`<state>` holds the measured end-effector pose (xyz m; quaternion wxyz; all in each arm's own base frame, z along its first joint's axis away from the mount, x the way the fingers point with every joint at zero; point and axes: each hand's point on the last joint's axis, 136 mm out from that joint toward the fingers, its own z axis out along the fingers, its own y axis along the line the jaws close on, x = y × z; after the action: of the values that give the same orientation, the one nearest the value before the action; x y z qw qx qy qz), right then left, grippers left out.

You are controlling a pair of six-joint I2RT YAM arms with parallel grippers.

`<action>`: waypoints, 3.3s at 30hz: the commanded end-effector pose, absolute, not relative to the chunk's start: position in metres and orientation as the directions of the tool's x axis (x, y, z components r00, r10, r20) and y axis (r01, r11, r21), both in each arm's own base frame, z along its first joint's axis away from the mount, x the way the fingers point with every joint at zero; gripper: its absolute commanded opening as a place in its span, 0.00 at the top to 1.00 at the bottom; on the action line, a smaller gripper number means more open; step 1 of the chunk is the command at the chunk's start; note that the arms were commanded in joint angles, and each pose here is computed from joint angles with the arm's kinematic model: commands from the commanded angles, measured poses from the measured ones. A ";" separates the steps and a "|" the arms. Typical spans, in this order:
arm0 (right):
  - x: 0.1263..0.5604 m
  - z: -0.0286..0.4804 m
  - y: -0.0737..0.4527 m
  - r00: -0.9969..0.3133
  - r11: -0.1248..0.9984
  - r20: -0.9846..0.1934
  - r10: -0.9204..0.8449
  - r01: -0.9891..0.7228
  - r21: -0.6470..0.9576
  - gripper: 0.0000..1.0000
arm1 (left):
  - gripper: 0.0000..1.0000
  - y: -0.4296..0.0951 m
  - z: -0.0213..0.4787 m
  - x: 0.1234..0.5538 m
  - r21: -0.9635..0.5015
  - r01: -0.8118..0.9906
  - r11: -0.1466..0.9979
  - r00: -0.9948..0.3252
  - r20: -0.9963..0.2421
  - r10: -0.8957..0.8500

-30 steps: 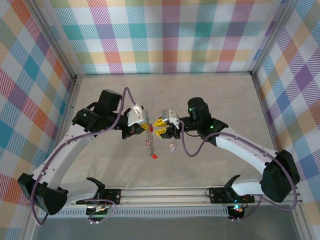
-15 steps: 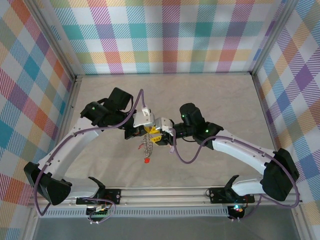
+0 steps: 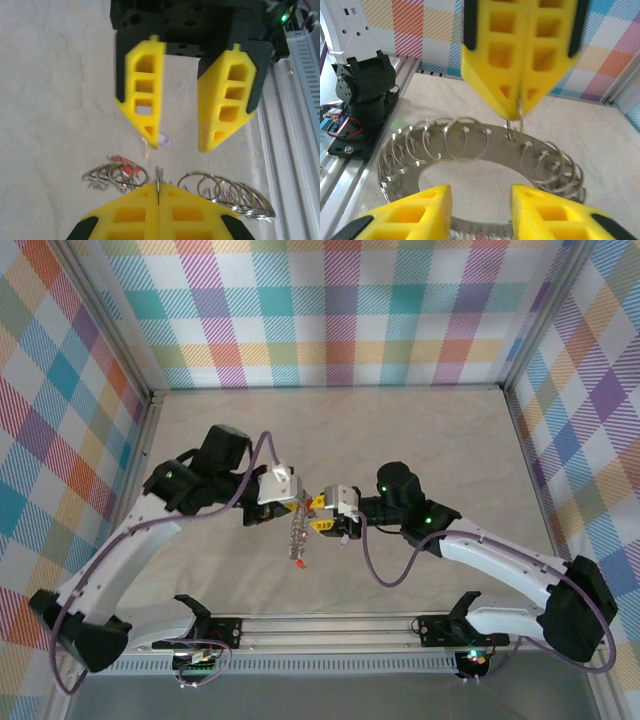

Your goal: Put the keys on the keyring

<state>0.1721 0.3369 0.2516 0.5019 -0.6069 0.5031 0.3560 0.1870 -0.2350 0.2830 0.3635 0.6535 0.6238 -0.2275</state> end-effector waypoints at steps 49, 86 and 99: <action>0.248 0.132 0.193 -0.775 0.942 -0.631 0.000 -0.212 0.261 0.41 | 1.00 -0.228 0.273 0.260 0.079 0.924 0.373 -0.074 -0.923 0.377; 0.259 0.021 0.265 -0.999 0.868 -0.041 0.021 -0.002 0.496 0.86 | 1.00 -0.210 0.256 0.269 0.062 0.895 0.443 -0.109 -0.930 0.350; 0.260 0.065 0.268 -0.975 0.819 -0.212 -0.073 -0.180 0.546 0.98 | 1.00 -0.214 0.255 0.263 0.039 0.910 0.413 -0.118 -0.930 0.349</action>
<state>0.2599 0.2634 0.0424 0.0580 -0.0283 0.9617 0.2664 0.2659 -0.2113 0.2435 0.4732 0.4498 0.7050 -0.2769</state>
